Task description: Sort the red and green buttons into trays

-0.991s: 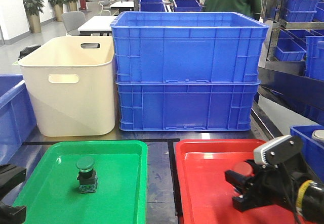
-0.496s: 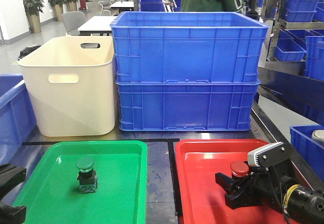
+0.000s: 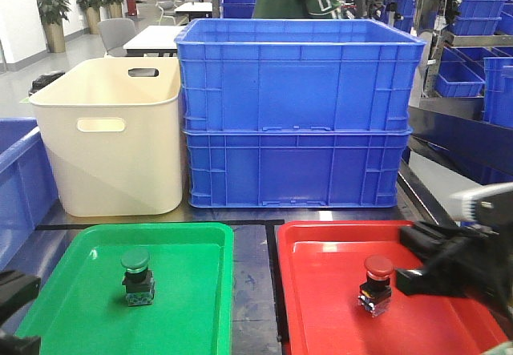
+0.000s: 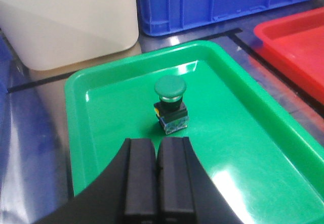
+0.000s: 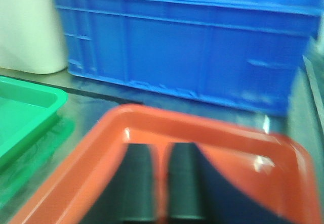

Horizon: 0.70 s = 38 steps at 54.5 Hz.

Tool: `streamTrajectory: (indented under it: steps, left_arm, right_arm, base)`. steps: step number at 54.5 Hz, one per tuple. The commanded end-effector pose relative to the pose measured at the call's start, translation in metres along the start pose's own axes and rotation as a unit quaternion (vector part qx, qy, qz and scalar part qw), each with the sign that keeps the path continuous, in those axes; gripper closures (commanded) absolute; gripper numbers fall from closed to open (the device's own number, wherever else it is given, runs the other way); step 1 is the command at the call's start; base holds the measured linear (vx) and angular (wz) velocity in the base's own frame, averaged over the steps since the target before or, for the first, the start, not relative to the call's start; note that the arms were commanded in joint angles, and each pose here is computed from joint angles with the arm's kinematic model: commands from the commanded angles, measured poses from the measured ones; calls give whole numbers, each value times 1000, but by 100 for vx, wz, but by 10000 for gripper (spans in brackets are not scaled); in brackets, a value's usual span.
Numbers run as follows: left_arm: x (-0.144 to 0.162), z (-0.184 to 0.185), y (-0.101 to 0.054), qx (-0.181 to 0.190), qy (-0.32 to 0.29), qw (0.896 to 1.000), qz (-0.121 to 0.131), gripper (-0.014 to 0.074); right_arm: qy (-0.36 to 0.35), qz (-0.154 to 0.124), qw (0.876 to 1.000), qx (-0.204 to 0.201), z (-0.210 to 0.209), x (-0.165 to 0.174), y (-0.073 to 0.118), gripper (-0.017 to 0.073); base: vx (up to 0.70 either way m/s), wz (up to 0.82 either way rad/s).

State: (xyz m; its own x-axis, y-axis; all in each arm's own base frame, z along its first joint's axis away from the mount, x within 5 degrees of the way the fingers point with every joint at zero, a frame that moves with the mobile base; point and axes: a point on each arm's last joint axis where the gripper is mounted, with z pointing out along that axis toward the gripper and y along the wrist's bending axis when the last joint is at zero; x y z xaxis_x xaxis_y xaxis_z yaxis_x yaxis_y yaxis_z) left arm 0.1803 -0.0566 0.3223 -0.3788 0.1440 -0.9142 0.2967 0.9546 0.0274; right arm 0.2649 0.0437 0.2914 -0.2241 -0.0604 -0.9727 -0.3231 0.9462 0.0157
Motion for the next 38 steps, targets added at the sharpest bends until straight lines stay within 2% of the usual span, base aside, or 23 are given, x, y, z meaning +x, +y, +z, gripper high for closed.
streamTrajectory:
  steps: [1, 5, 10, 12, 21, 38]
  left_arm:
    - [-4, -9, -1, 5, -46, 999, -10, 599]
    - [13, -13, -2, 8, -45, 999, -26, 599]
    - [31, -24, -2, 14, -62, 997, -49, 599]
    - [38, -27, -3, 15, -71, 996, -53, 599]
    - [52, -45, -2, 17, -119, 991, -55, 599]
    - [57, -49, -2, 16, -111, 992, -55, 599]
  right_arm:
    - [-35, -4, 999, -11, -30, -10, 9, 573]
    - [-34, -8, 999, -22, -50, 3, 16, 571]
    - [-35, 11, 999, -24, -68, 17, 22, 571]
    - [-41, 8, 999, -22, -76, 20, 24, 571]
    - [-56, -14, 998, -18, -92, 24, 27, 568]
    - [-64, -20, 998, -22, -95, 22, 29, 567]
  base:
    - [0, 0]
    - [0, 0]
    - [0, 0]
    - [0, 0]
    - [0, 0]
    - [0, 0]
